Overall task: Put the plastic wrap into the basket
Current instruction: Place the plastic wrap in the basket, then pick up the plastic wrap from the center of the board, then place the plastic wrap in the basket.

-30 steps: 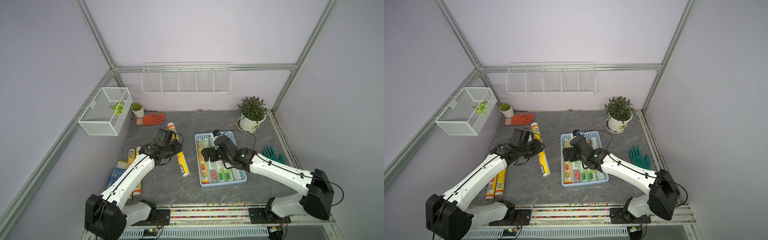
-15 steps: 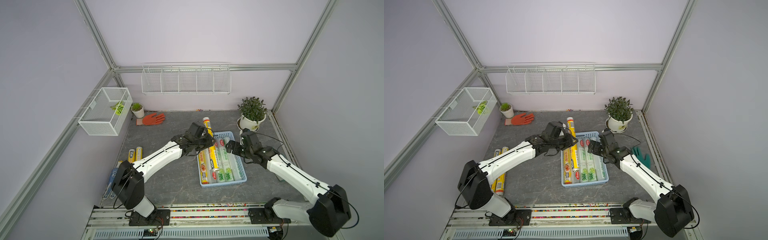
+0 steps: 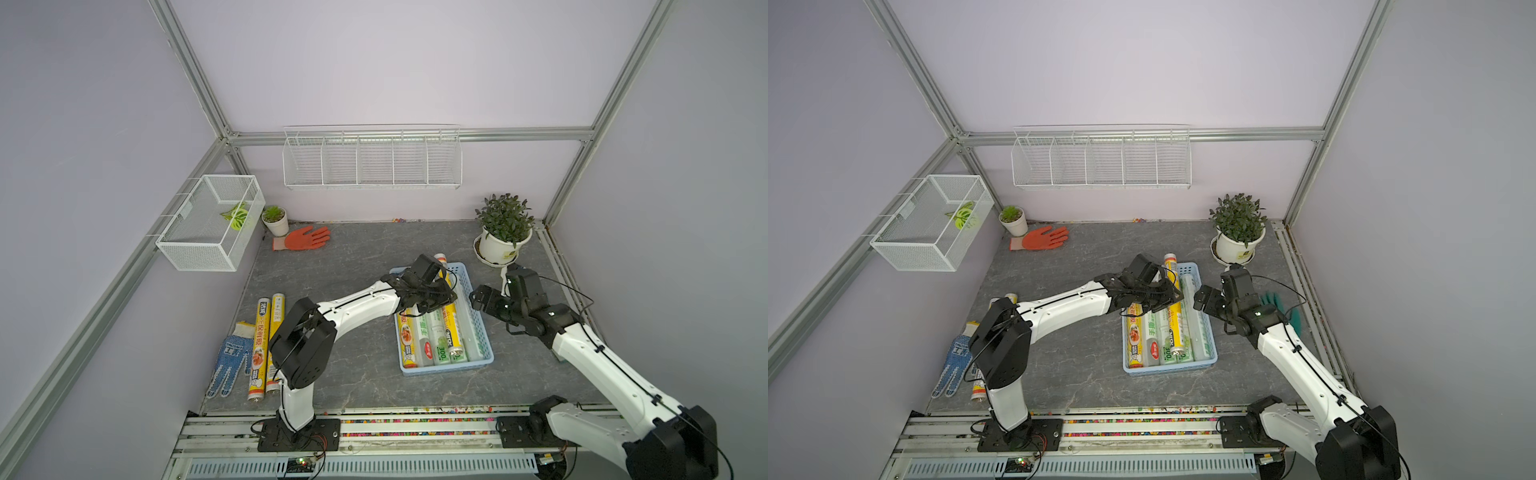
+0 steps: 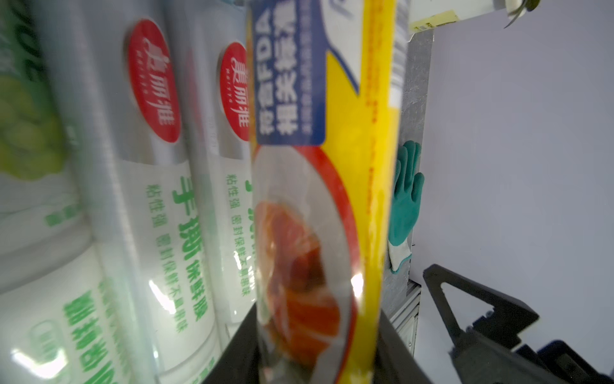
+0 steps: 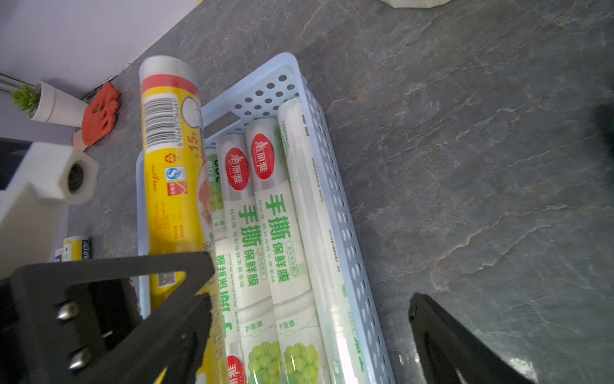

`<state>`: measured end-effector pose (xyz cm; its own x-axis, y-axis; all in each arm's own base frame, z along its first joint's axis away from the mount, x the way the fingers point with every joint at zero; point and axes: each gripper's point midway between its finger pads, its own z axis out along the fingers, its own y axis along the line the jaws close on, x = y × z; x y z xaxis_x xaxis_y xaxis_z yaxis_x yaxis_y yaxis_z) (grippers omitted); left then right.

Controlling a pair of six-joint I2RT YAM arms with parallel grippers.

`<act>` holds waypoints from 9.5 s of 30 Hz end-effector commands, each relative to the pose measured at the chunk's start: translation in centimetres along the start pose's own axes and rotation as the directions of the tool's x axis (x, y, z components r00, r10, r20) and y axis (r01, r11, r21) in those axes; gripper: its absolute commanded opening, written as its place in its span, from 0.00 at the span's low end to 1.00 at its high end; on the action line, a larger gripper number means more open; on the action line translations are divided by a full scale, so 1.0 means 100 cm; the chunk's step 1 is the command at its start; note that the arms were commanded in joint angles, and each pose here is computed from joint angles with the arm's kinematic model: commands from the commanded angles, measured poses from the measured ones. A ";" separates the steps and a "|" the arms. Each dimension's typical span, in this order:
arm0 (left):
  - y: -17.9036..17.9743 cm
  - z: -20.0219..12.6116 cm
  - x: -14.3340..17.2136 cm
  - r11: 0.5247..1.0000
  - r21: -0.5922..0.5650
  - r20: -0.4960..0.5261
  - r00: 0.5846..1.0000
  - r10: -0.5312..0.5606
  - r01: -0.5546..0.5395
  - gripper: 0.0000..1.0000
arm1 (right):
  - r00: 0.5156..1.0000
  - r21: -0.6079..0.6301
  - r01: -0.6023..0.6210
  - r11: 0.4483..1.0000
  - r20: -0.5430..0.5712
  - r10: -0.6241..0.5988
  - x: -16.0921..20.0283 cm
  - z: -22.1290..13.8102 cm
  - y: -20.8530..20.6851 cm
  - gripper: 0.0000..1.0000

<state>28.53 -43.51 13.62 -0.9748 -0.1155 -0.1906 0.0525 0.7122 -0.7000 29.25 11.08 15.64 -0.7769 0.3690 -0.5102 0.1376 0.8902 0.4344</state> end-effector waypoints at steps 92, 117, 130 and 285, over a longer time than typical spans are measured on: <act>0.187 -0.263 -0.026 0.816 -0.510 0.686 0.701 0.195 0.273 0.92 | 0.835 -0.498 0.515 0.698 0.107 -0.540 0.069 0.001 0.209 0.98; 0.385 -0.330 -0.022 0.579 -0.355 0.801 0.558 -0.217 0.734 1.00 | 0.668 -0.606 0.570 0.556 -0.052 -0.742 0.196 0.072 0.324 0.98; 0.423 -0.316 -0.046 0.456 -0.505 0.722 0.648 -0.242 0.733 1.00 | 0.678 -0.587 0.545 0.599 -0.112 -0.726 0.201 0.079 0.317 0.98; 0.058 0.020 0.023 0.988 -0.153 -0.034 0.999 -0.035 0.030 0.43 | 0.989 -0.010 0.139 0.990 -0.046 -0.139 0.051 0.022 0.033 0.98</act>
<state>26.97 -41.40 8.58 -0.9829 -0.1287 -0.1316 -0.0161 0.7723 -0.6350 27.20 16.33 13.35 -0.7983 0.2539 -0.5462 0.0375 0.9260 0.3756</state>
